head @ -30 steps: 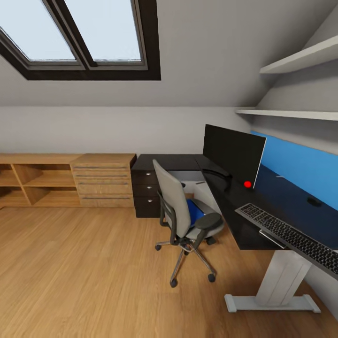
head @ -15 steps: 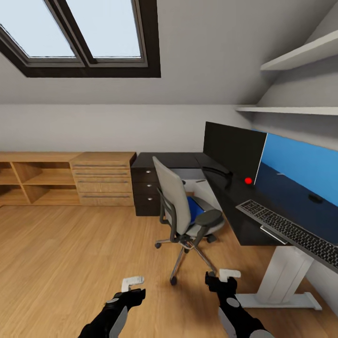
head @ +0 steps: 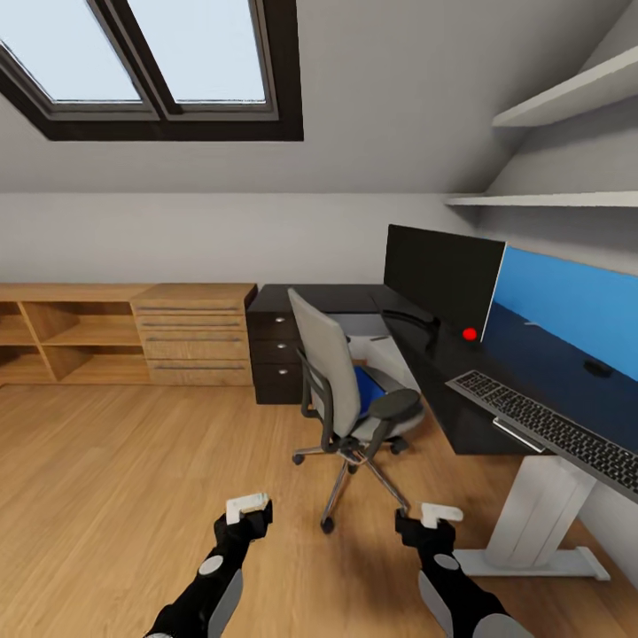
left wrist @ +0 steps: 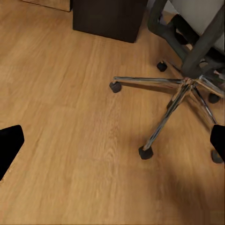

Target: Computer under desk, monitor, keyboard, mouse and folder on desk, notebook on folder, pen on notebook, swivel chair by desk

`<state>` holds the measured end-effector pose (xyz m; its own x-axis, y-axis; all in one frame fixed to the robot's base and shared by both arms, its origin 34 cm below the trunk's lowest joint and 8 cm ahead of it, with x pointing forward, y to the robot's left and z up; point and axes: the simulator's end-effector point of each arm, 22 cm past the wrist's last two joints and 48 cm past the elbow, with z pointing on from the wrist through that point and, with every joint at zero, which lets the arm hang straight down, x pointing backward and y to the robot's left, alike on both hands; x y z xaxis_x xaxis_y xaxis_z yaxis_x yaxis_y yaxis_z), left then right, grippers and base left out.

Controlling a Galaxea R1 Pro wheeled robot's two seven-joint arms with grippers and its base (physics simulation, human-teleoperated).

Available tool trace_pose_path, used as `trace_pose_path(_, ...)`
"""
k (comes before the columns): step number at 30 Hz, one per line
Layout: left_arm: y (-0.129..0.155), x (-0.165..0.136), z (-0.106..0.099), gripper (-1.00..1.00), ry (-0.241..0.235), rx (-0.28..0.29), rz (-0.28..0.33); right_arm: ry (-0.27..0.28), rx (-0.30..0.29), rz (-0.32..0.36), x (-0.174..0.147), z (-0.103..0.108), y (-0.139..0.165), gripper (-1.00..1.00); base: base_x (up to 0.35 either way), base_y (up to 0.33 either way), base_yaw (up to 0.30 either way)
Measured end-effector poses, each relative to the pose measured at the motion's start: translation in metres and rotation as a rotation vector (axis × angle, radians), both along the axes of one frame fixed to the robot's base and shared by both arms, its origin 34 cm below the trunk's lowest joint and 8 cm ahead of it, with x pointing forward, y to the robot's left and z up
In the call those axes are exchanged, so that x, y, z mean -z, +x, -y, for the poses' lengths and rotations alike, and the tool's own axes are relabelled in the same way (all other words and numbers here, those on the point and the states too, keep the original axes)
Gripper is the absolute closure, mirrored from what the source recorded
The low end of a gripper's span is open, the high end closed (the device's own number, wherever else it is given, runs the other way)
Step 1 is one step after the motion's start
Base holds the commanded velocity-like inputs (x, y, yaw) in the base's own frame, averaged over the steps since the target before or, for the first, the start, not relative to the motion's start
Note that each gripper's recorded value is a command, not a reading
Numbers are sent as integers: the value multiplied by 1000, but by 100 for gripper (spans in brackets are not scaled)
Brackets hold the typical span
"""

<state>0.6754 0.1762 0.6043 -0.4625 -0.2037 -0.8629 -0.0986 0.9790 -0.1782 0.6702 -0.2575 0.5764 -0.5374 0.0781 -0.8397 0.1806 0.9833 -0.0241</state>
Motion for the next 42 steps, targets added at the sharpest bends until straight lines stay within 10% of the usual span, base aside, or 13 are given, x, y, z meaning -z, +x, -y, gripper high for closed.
trace_pose_path(5, 7, -19, -8, -100, -2, -24, 81, 1, -14, -105, 14, -1, -2, -100, 0, 0, 0)
trace_pose_path(8, -1, -25, -14, -100, -7, -14, 28, 2, -22, -155, 7, 1, 6, -100, 0, 0, 0)
trace_pose_path(19, -65, -24, -26, -100, -18, 22, -169, -4, -17, -63, -18, 7, 2, -100, 0, 0, 0)
trace_pose_path(42, -89, 4, -30, -100, -10, 17, -142, -5, -12, -4, 5, 10, -30, -100, 0, 0, 0)
